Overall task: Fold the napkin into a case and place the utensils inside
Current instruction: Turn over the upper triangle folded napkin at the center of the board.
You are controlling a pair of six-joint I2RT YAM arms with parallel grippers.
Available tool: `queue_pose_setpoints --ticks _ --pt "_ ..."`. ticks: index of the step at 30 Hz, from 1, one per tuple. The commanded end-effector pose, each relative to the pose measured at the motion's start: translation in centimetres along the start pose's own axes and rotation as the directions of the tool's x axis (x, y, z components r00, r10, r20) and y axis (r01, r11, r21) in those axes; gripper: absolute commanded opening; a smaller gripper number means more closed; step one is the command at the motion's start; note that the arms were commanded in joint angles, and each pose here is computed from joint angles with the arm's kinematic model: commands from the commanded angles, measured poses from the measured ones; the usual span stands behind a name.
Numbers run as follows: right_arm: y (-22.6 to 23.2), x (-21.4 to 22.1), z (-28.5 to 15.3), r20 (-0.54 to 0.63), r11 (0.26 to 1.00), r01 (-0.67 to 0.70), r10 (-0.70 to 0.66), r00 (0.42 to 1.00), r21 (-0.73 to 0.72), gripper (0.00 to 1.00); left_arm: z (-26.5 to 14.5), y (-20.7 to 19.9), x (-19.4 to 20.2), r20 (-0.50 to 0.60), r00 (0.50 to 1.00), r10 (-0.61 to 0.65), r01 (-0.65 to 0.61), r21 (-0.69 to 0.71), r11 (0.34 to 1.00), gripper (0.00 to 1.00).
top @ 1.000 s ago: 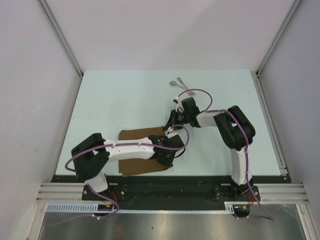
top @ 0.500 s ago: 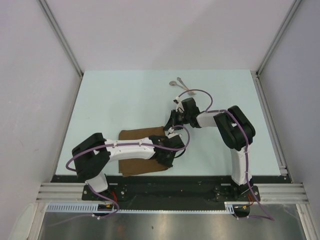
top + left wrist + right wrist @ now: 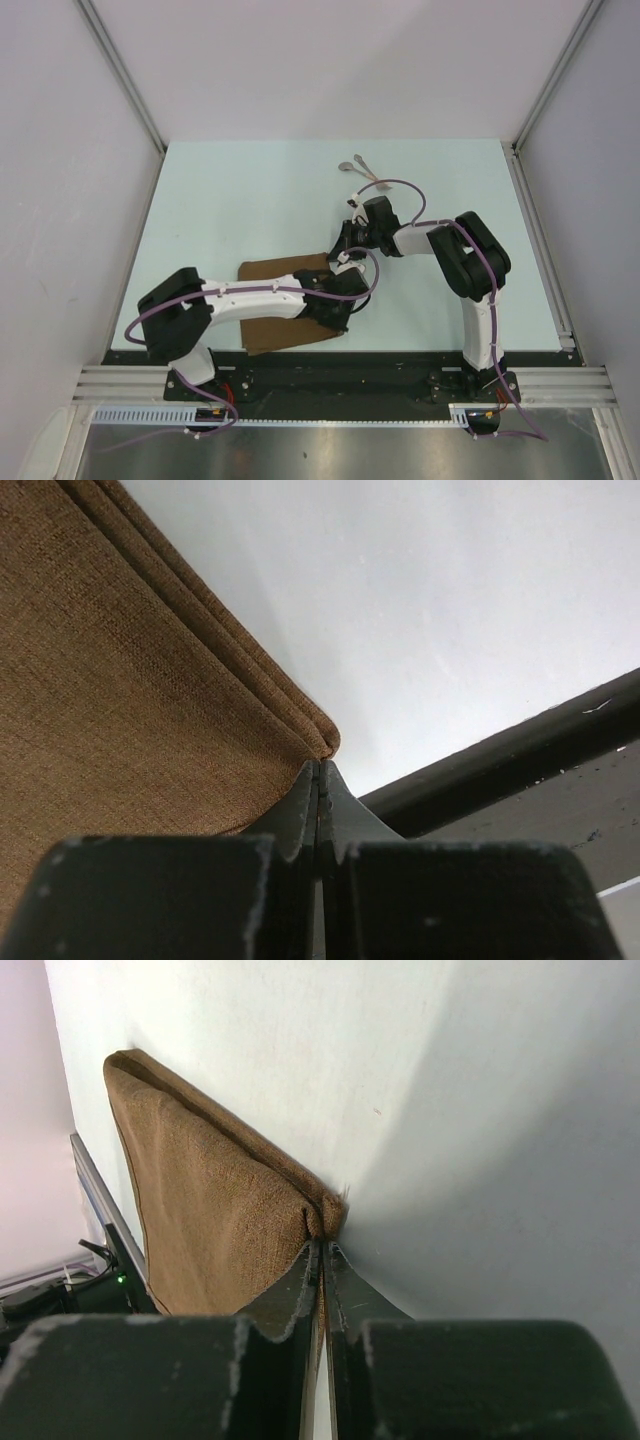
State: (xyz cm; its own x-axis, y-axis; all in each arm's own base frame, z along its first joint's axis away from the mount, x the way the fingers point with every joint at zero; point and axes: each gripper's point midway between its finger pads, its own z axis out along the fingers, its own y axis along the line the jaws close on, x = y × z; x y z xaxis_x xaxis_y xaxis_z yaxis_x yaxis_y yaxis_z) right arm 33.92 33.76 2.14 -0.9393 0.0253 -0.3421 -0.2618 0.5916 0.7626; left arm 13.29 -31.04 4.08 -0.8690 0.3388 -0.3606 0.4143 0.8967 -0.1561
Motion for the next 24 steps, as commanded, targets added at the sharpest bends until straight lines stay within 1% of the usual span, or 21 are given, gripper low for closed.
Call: queue_pose_setpoints --ticks 1,4,5,8,9,11,12,14,15,16,18,19,20,21,22,23,24 --pt "-0.2 0.8 0.3 -0.019 1.0 -0.01 0.009 1.0 -0.006 0.07 -0.6 -2.1 -1.8 0.048 0.999 -0.019 0.016 0.067 0.998 0.0" --pt "-0.2 0.9 0.3 -0.023 1.0 -0.011 0.011 1.0 -0.007 0.07 0.1 -2.4 -1.3 0.026 1.0 -0.01 0.008 0.074 0.997 0.01" --pt "-0.3 0.9 0.2 -0.023 1.0 -0.014 0.014 1.0 -0.006 0.07 0.7 -1.9 -0.8 0.0 1.0 0.0 0.0 0.046 0.999 0.02" --pt "-0.4 1.0 -0.1 -0.022 1.0 -0.014 0.014 1.0 -0.004 0.07 0.6 -2.1 -1.1 0.013 1.0 -0.002 0.002 0.052 0.999 0.1" --pt "-0.4 0.9 -0.3 -0.019 1.0 -0.016 0.016 1.0 -0.004 0.07 0.4 -2.0 -1.3 0.019 1.0 0.0 -0.001 0.049 0.999 0.22" --pt "-0.6 1.1 -0.8 -0.02 1.0 -0.031 0.031 0.999 0.002 0.07 -0.7 -1.7 -2.3 0.066 0.998 0.004 -0.006 0.036 0.999 0.31" --pt "-0.8 1.0 -1.2 -0.016 0.999 -0.035 0.035 0.999 0.003 0.07 -2.2 -1.6 -3.2 0.103 0.995 -0.002 -0.002 0.044 0.999 0.38" --pt "-0.8 1.1 -2.2 -0.007 0.999 -0.034 0.034 0.999 0.008 0.08 -4.0 -1.4 -4.6 0.148 0.989 -0.019 0.008 0.074 0.997 0.46" --pt "-1.1 1.5 -2.6 -0.02 0.999 -0.045 0.045 0.999 0.023 0.09 -6.2 -1.4 -5.8 0.205 0.978 -0.046 0.022 0.118 0.993 0.47" --pt "-0.6 1.2 -3.3 -0.01 0.999 -0.032 0.033 0.999 0.024 0.09 -7.0 -0.9 -6.4 0.226 0.972 -0.069 0.04 0.132 0.99 0.47" --pt "-0.7 2.1 -4.3 -0.029 0.998 -0.016 0.017 0.999 0.056 0.14 -9.0 1.3 -8.3 0.271 0.949 -0.162 0.112 0.191 0.975 0.46" --pt "-0.8 2.2 -4.6 -0.026 0.997 0.002 0.0 1.0 0.081 0.16 -9.4 2.3 -8.8 0.281 0.94 -0.196 0.139 0.21 0.968 0.45" --pt "0.1 2.4 -5.4 -0.02 0.996 0.036 -0.035 0.999 0.086 0.21 -8.8 5.2 -9.4 0.278 0.927 -0.251 0.199 0.201 0.959 0.42" --pt "0.0 3.3 -5.9 -0.043 0.993 0.037 -0.033 0.999 0.111 0.24 -8.9 6.7 -10.1 0.29 0.913 -0.287 0.233 0.206 0.95 0.39" --pt "0.2 3.5 -6.3 -0.043 0.99 0.055 -0.049 0.998 0.127 0.27 -9.2 7.6 -11.0 0.301 0.898 -0.322 0.255 0.24 0.937 0.37" --pt "1.5 3.8 -6.8 -0.041 0.988 0.092 -0.087 0.995 0.123 0.31 -9.0 10.9 -12.2 0.326 0.866 -0.38 0.319 0.225 0.921 0.32" --pt "1.5 4.7 -7.3 -0.068 0.984 0.099 -0.09 0.994 0.15 0.32 -8.5 11.8 -12.2 0.305 0.86 -0.41 0.345 0.243 0.906 0.29"
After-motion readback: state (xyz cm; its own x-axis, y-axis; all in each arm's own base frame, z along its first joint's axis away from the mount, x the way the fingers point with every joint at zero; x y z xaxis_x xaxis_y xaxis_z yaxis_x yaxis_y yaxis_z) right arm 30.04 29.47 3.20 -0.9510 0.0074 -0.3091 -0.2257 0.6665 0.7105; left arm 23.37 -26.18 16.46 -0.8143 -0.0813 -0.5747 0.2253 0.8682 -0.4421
